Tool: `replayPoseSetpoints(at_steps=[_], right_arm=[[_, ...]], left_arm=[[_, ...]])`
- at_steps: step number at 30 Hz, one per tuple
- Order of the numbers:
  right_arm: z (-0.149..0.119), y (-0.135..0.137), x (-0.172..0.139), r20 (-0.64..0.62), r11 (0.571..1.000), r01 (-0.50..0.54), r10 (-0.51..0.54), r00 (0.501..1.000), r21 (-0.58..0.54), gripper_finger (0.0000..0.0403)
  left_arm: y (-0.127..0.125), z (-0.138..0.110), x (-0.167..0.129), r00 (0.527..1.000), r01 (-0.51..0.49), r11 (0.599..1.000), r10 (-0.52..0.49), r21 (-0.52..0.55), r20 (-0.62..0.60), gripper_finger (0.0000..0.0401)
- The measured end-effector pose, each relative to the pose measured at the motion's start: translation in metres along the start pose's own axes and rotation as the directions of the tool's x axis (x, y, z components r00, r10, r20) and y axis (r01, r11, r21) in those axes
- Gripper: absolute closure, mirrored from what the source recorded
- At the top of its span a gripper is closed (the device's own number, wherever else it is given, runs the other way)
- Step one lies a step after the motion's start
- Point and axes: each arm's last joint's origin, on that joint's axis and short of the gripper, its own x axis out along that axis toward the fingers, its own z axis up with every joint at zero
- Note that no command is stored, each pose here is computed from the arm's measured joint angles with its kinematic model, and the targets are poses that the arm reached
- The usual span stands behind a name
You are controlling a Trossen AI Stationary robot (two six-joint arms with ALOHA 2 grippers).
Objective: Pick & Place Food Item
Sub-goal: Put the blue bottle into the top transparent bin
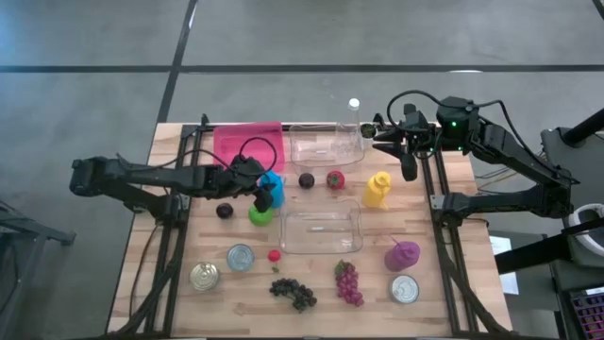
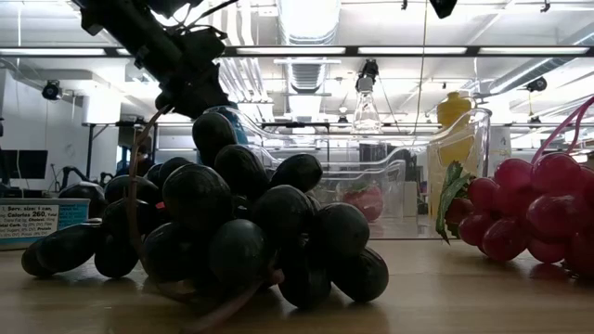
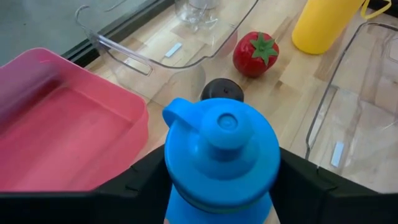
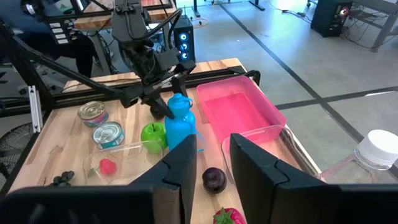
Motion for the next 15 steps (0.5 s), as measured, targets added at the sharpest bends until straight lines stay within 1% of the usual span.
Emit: replayPoseSetpoints(at_steps=[3,9,15], right_arm=[[0.0,-0.0001,0.0,0.0,1.0,0.0,0.0,1.0,0.0,0.0304],[0.0,0.0,0.0,0.0,1.0,0.0,0.0,1.0,0.0,0.03],[0.0,0.0,0.0,0.0,1.0,0.0,0.0,1.0,0.0,0.0309]], left_arm=[[0.0,0.0,0.0,1.0,0.0,1.0,0.0,0.001,-0.001,0.017],[0.0001,-0.0001,0.0,1.0,-0.001,0.999,0.001,0.039,-0.002,0.0195],[0.0001,-0.0002,0.0,1.0,-0.001,0.999,0.001,0.044,-0.003,0.0188]])
